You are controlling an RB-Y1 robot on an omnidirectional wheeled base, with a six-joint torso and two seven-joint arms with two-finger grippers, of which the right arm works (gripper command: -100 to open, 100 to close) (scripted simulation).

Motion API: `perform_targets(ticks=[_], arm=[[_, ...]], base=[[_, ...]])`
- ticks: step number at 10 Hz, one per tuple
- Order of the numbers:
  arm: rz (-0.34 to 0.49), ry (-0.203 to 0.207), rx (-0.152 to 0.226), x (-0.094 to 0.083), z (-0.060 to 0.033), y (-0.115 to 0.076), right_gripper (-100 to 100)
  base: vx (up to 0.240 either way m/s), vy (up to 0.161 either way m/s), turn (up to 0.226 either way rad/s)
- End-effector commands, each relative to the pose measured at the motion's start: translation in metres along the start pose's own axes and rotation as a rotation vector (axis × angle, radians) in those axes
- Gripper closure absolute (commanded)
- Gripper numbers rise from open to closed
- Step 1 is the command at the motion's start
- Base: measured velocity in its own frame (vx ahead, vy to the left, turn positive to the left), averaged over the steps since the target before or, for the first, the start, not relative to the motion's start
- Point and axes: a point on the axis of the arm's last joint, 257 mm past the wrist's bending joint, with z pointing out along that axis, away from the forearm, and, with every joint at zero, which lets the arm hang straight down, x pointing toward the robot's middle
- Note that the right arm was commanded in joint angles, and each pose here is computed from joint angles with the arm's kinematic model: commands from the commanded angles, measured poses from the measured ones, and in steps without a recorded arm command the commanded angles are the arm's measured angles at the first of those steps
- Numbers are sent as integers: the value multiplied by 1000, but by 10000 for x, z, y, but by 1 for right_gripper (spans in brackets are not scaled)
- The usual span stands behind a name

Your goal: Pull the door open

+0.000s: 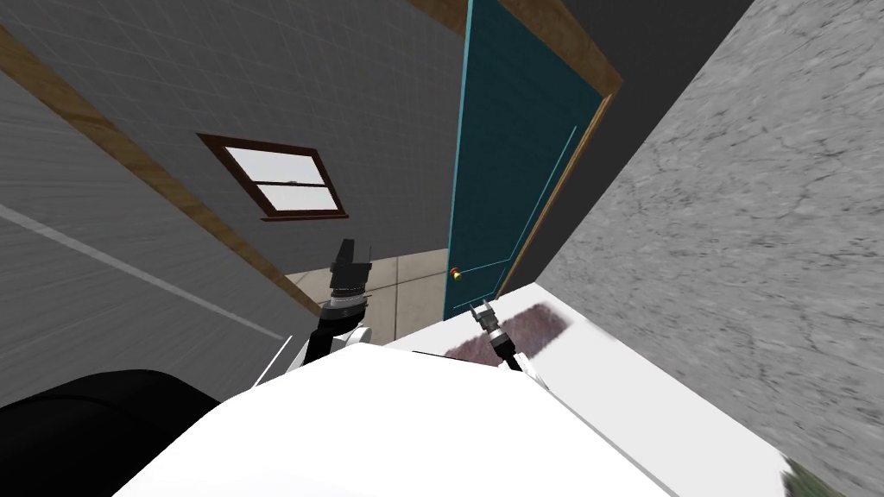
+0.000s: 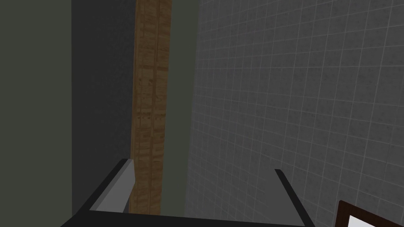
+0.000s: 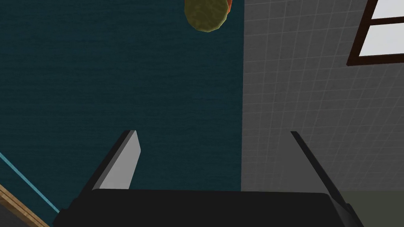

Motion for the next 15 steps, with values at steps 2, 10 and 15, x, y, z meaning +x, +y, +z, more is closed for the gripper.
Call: perform_targets(ticks=[2, 10, 15], arm=[[-41, 40, -19, 168, -51, 32, -100], [-69, 70, -1, 279, -239, -249, -100], [-71, 72, 48, 249, -409, -593, -100]], base=[[144, 69, -8], [86, 120, 44], [176, 111, 88]])
